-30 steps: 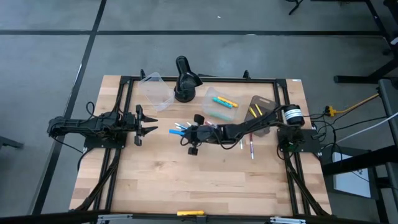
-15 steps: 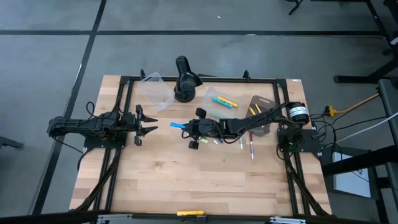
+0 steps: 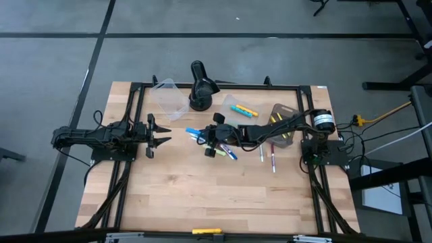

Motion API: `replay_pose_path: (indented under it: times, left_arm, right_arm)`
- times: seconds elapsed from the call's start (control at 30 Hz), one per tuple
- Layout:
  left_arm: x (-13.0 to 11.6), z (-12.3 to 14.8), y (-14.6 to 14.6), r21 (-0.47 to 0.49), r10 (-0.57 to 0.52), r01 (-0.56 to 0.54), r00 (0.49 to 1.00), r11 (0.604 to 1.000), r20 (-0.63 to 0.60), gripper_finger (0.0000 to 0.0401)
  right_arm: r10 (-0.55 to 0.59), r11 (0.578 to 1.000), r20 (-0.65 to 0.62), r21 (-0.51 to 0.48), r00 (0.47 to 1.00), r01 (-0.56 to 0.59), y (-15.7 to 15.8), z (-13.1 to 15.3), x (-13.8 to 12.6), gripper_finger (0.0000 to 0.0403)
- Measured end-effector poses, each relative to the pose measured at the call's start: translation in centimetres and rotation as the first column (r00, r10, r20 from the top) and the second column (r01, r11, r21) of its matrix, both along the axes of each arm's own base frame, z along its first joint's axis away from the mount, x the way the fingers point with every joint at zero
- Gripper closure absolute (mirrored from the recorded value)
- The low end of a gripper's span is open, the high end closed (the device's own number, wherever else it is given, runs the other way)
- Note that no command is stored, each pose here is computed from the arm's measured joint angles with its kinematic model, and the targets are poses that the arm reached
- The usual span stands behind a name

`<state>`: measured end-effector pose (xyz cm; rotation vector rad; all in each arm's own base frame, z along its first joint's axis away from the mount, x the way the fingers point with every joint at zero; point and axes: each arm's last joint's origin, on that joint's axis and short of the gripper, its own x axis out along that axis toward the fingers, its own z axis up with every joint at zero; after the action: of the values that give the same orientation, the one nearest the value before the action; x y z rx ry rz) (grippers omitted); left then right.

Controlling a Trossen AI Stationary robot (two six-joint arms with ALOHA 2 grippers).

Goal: Pick & Place Markers
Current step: Put the blue highlighter in the right transparent bin

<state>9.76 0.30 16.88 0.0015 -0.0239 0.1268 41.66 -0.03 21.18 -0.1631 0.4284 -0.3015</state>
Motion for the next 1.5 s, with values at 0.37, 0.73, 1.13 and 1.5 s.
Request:
replay_pose_path:
  times: [0.37,0.73,1.13,1.5]
  left_arm:
    - [0.0,0.0,0.0,0.0,0.0,0.0,1.0,1.0,0.0,0.0258]
    - [0.0,0.0,0.0,0.0,0.001,-0.001,1.0,1.0,0.0,0.0258]
    - [0.0,0.0,0.0,0.0,0.0,0.0,1.0,1.0,0.0,0.0258]
    - [0.0,0.0,0.0,0.0,0.0,0.0,1.0,1.0,0.0,0.0258]
  right_arm:
    - [-0.036,0.999,-0.018,-0.004,0.999,0.036,-1.4,0.8,-1.5,0.033]
    - [-0.129,0.991,-0.022,0.019,0.991,0.13,-3.4,0.9,-6.0,0.033]
    - [-0.248,0.969,-0.02,-0.028,0.969,0.247,-4.4,0.8,-12.1,0.0328]
    - [-0.315,0.947,0.024,-0.053,0.949,0.316,-4.5,1.2,-16.3,0.0328]
